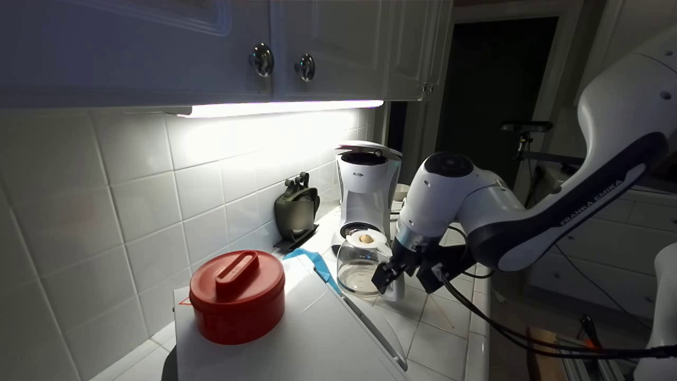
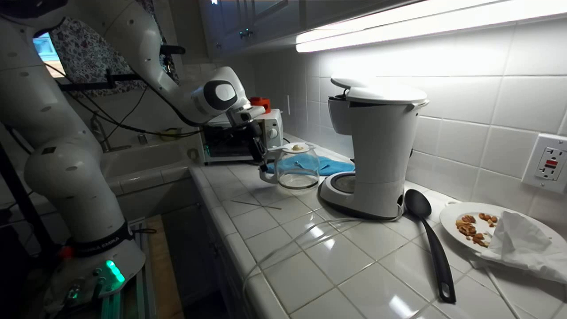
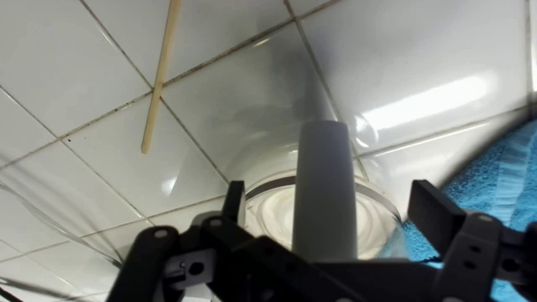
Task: Put the coffee jar on the coffeemaker
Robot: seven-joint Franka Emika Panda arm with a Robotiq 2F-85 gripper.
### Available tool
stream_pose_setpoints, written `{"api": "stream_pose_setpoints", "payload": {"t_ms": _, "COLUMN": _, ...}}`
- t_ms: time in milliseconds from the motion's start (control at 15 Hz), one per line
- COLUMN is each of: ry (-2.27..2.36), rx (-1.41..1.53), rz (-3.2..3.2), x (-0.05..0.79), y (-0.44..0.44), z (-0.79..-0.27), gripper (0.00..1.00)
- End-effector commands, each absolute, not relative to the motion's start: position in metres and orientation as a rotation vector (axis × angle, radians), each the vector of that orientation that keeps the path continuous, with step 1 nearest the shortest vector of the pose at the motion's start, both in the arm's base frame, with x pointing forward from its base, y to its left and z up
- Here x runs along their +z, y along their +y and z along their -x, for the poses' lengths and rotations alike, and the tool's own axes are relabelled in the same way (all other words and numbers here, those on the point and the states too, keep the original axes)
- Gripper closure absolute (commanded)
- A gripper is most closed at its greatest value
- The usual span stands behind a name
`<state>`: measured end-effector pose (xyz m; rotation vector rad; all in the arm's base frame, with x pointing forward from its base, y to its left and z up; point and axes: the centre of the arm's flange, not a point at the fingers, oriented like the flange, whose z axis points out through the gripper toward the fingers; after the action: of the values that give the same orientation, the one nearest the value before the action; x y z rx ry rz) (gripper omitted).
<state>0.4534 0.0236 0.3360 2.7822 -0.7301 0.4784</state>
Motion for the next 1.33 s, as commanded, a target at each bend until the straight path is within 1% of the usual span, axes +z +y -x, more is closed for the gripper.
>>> {"api": "stream_pose_setpoints", "payload": {"t_ms": 0, "ry": -0.730, "rx": 0.505, "rz": -2.830, "x": 0.364, "y": 0.011, "z": -0.458, "gripper": 0.00}}
{"api": "stream_pose_setpoints", "payload": {"t_ms": 467, "ry": -0.735, "rx": 0.538, "rz": -2.862, "x": 0.387, "y": 0.003, "z": -0.472, "gripper": 0.00}}
{"api": "stream_pose_setpoints", "payload": {"t_ms": 533, "ry": -0.732, "rx": 0.543, "rz": -2.865, "x": 0.389, "y": 0.003, "z": -0.474, "gripper": 0.25}}
{"api": "stream_pose_setpoints", "payload": {"t_ms": 600, "ry": -0.730, "rx": 0.548, "rz": -2.867, "x": 0.390, "y": 0.003, "z": -0.475, "gripper": 0.26}}
{"api": "stream_pose_setpoints", "payload": {"t_ms": 733, "ry": -0.724, "rx": 0.552, "rz": -2.873, "x": 0.392, "y": 0.004, "z": -0.476, "gripper": 0.40}}
{"api": "stream_pose_setpoints", "payload": {"t_ms": 800, "ry": -0.723, "rx": 0.550, "rz": -2.876, "x": 0.392, "y": 0.004, "z": -0.476, "gripper": 0.49}}
{"api": "stream_pose_setpoints", "payload": {"t_ms": 933, "ry": -0.718, "rx": 0.540, "rz": -2.889, "x": 0.390, "y": 0.005, "z": -0.476, "gripper": 0.62}}
{"api": "stream_pose_setpoints", "payload": {"t_ms": 1133, "ry": -0.715, "rx": 0.517, "rz": -2.911, "x": 0.387, "y": 0.005, "z": -0.476, "gripper": 0.84}}
{"api": "stream_pose_setpoints", "payload": {"t_ms": 1200, "ry": -0.723, "rx": 0.514, "rz": -2.908, "x": 0.387, "y": 0.004, "z": -0.475, "gripper": 0.89}}
{"api": "stream_pose_setpoints", "payload": {"t_ms": 1267, "ry": -0.726, "rx": 0.518, "rz": -2.905, "x": 0.388, "y": 0.004, "z": -0.475, "gripper": 0.91}}
